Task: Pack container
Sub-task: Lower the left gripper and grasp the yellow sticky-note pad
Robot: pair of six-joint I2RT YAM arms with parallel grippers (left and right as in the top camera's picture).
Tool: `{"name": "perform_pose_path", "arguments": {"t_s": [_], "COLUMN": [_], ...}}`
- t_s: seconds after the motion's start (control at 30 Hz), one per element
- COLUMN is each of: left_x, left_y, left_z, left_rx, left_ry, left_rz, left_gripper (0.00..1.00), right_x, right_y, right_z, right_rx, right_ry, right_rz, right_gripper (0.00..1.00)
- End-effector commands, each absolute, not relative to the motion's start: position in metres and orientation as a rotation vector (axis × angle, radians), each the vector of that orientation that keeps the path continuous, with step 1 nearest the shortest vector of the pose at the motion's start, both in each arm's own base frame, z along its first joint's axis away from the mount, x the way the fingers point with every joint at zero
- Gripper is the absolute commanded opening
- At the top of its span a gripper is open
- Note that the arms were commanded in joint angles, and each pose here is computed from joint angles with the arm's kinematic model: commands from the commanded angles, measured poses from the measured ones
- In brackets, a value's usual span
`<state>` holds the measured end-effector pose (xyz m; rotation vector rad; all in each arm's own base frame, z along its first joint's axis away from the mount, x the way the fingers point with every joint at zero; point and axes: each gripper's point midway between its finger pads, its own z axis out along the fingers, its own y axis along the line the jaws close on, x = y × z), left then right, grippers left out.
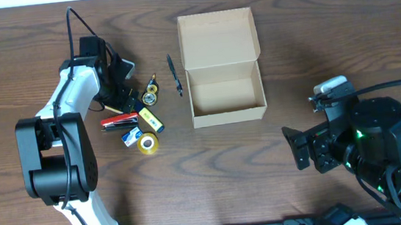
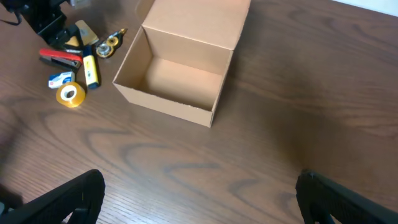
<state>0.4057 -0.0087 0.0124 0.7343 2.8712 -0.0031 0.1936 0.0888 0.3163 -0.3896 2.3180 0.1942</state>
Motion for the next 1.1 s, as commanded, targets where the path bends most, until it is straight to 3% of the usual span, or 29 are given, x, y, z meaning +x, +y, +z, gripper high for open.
{"name": "perform_pose_path", "arguments": {"t_s": [0.0,0.77,0.9,1.07], "left_x": [0.397,0.394,0.394,0.394], "left_y": [0.007,-0.010,-0.012,-0.012], "left_z": [-0.006,-0.023,-0.023,-0.023], "left_rx": [0.764,0.728,0.720,0.719], "left_ry": [2.927,2.948,2.947,2.948], "left_rz": [0.103,-0.044,-0.068,-0.068], "left_gripper": [0.95,0.95,1.00,0.59], "right_x": [0.195,0.195,0.195,0.195], "right_y": [0.086,0.086,0.086,0.086], "right_z": [0.317,0.317,0.317,0.317], "right_rx": [-0.382,-0.382,-0.382,-0.382], "right_ry": [2.315,2.315,2.315,2.315], "right_rz": [0.178,0.178,0.178,0.178], "right_gripper": [0.99,0.99,0.99,0.99]}}
